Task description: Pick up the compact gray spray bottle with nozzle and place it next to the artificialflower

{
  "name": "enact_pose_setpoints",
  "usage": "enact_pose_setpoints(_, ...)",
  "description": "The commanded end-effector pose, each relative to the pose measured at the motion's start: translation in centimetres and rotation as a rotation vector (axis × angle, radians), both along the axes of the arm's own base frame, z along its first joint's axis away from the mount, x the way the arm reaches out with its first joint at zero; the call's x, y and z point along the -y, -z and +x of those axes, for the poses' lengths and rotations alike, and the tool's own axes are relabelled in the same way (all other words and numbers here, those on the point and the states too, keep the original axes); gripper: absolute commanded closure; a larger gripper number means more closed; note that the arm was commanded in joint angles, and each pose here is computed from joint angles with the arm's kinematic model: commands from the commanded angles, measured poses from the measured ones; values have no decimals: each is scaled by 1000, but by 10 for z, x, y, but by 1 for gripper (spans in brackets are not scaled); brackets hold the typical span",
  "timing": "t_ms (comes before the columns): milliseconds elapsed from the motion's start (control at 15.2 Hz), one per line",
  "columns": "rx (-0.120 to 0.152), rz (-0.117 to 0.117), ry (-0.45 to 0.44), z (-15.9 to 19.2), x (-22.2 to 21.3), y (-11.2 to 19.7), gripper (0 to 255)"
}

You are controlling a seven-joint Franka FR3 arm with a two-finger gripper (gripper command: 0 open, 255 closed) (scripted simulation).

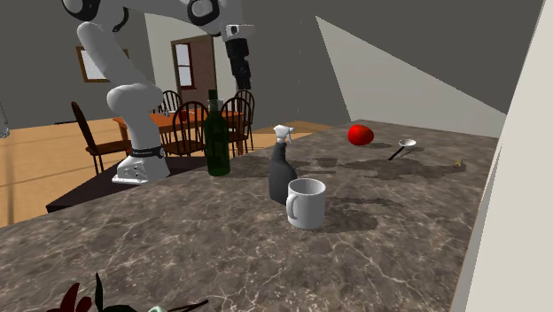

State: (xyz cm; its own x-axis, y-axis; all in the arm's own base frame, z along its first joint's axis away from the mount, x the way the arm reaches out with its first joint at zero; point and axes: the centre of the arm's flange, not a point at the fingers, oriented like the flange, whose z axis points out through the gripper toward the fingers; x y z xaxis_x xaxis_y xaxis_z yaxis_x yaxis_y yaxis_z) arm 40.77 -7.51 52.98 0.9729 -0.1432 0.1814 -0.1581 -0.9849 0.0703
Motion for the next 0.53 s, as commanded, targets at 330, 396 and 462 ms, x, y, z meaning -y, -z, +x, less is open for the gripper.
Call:
enact_pose_setpoints(330, 40, -46, 114, 40, 66, 34, 0)
enact_pose_setpoints(396, 45, -52, 130, 45, 76, 38, 0)
enact_pose_setpoints(462, 51, -59, 146, 50, 86, 43, 0)
